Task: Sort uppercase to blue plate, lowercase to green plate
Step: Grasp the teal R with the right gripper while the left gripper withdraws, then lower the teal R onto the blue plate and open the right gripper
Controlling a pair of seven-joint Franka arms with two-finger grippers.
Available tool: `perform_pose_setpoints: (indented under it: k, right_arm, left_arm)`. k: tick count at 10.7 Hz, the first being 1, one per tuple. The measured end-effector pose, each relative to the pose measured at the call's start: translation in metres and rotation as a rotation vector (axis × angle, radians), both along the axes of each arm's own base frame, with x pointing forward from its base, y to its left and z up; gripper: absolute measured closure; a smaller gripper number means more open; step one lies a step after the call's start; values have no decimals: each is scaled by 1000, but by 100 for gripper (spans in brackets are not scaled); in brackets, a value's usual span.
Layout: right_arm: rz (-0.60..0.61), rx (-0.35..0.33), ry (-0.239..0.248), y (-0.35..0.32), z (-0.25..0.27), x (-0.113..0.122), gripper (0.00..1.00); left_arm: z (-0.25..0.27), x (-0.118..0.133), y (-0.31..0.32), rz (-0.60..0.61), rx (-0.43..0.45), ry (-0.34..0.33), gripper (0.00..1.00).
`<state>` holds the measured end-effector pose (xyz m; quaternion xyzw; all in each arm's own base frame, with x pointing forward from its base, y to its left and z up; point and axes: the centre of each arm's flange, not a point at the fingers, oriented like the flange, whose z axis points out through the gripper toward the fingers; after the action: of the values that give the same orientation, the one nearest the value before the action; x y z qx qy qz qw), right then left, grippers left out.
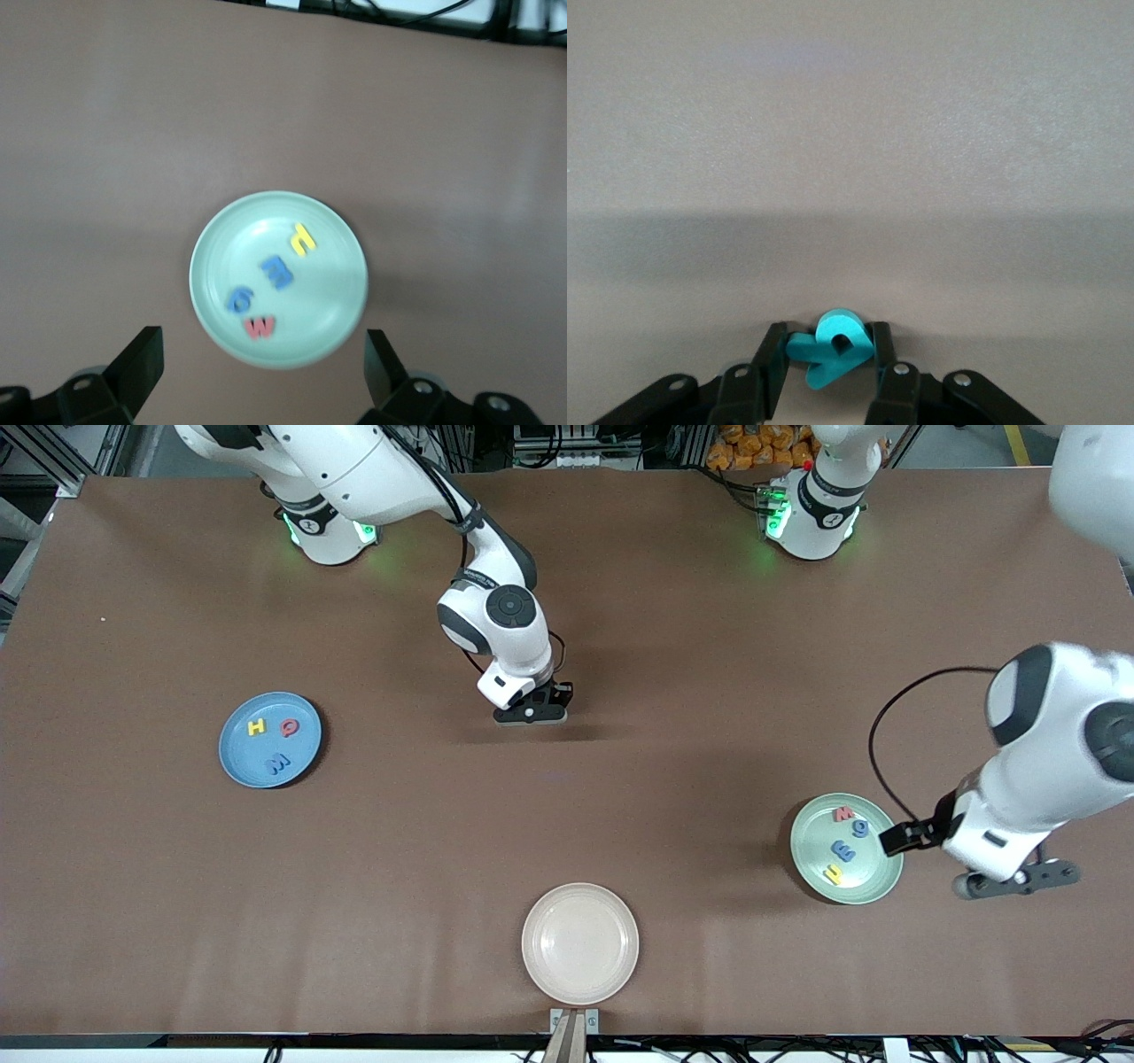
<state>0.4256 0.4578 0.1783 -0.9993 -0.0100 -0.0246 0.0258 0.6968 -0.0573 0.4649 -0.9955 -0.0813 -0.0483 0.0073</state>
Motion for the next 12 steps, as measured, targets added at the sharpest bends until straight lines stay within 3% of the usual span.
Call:
perform_pose_setpoints:
  k: [4, 8, 12]
  right_arm:
    - [11, -9, -22, -4, 2, 10, 56]
    - [100, -65, -36, -82, 17, 87, 56]
    - [266, -162, 26, -185, 52, 137, 56]
  left_arm:
    - [107, -44, 23, -15, 85, -38, 0]
    - [125, -55, 32, 58, 52, -40, 0]
    - [164, -92, 58, 72, 25, 21, 0]
